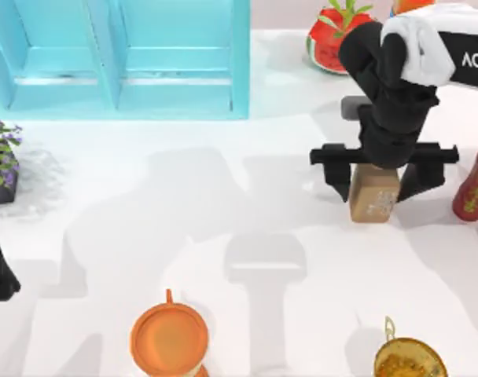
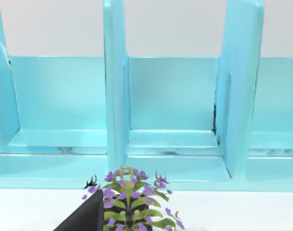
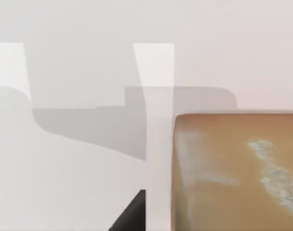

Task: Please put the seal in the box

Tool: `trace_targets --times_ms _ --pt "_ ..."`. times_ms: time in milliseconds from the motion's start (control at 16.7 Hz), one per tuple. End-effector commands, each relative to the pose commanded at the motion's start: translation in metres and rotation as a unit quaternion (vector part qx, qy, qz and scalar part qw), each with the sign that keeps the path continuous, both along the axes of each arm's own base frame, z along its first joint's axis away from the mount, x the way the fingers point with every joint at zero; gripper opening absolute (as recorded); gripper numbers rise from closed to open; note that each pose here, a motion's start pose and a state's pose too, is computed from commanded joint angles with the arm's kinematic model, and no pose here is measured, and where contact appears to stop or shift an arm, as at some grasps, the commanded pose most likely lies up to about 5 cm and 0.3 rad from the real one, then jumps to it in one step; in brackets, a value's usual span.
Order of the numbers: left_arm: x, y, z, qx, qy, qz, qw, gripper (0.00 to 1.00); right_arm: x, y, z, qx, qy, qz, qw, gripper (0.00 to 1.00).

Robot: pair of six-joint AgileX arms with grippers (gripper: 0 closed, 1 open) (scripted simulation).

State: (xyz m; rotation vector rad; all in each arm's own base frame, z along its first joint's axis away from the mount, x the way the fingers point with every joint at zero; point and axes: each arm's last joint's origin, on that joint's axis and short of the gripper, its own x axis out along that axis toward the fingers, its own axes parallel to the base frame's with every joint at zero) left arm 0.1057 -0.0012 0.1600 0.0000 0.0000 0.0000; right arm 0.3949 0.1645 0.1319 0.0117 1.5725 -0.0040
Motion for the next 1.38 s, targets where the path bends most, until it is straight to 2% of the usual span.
trace_targets --times_ms 420,1080,1200,1380 --pt "0.000 0.000 0.000 0.000 0.000 0.000 1.000 1.00 0.000 0.000 0.000 0.000 0.000 0.000 1.000 0.02" --pt "0.000 0.000 0.000 0.000 0.000 0.000 1.000 1.00 0.001 0.001 0.003 -0.002 0.001 0.001 1.000 0.00" --pt "0.000 0.000 0.000 0.000 0.000 0.000 1.000 1.00 0.003 0.003 0.017 -0.002 0.001 0.002 1.000 0.00" --pt "0.000 0.000 0.000 0.000 0.000 0.000 1.000 1.00 0.004 0.003 0.055 -0.004 0.007 0.000 1.000 0.00"
